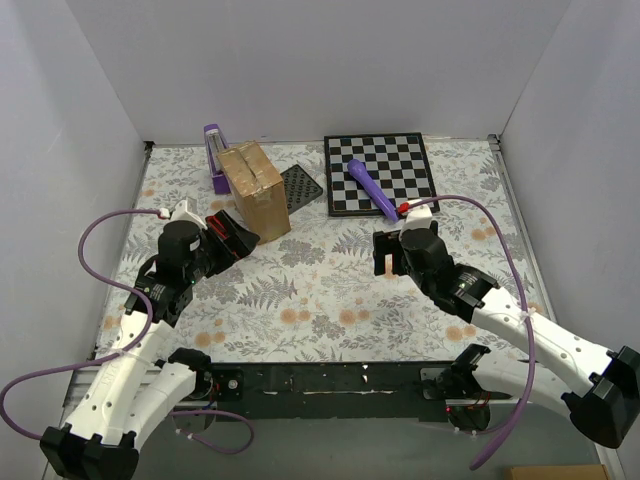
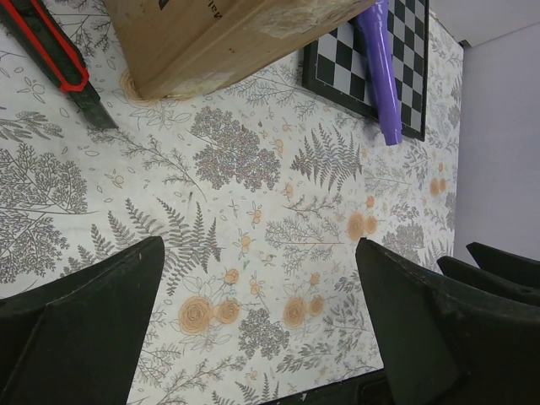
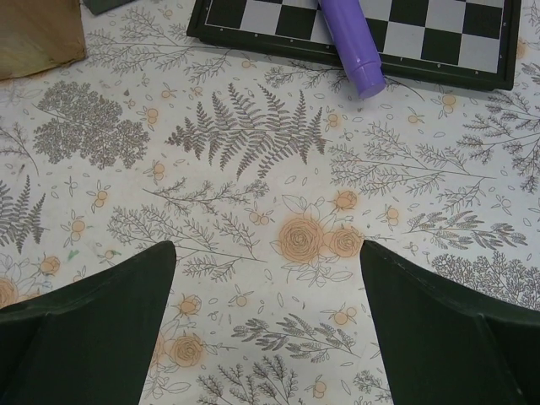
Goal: Unpack the express box
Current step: Move the express box to the center of the board.
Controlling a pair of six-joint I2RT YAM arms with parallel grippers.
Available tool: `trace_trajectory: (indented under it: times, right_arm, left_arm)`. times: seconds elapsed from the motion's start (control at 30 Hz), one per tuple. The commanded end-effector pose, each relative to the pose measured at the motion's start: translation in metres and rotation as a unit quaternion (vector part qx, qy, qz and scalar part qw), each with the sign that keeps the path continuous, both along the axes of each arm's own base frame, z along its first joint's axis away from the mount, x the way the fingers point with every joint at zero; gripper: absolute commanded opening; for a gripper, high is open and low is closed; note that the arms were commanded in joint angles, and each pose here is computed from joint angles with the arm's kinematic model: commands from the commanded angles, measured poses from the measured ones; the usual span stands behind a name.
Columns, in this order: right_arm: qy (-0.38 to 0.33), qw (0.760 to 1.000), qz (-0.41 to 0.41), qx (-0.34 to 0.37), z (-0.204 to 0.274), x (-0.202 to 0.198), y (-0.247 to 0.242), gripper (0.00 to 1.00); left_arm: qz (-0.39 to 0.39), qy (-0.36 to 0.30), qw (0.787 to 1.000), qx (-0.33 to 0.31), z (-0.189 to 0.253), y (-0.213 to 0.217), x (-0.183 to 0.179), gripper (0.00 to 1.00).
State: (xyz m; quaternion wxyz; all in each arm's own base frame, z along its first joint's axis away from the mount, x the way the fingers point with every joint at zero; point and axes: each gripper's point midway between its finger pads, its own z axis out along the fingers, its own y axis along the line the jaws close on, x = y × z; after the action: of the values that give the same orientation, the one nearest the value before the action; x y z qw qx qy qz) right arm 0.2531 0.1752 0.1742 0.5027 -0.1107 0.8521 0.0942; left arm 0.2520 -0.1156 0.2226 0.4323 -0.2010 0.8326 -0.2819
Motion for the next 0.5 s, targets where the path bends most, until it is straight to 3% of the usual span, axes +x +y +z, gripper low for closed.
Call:
trace_trajectory:
  times: [0.0,0.23,0.47]
  right_arm:
    - [-0.035,0.999,0.013,0.032,0.027,0.005,0.009,0.98]
    - [-0.034,0.999,0.020,0.026,0.029,0.006,0.012,0.98]
    - [-0.032,0.998,0.038,0.036,0.027,0.003,0.019,0.98]
  left_arm:
    - [-0.003,-0.018,1.000,0.023,0.014,0.004,0.002,0.98]
    - [-0.026,-0.041,0.998,0.030,0.030,-0.002,0.007,0.98]
    - [0.025,-0.048,0.997,0.051,0.043,0.015,0.019,0.98]
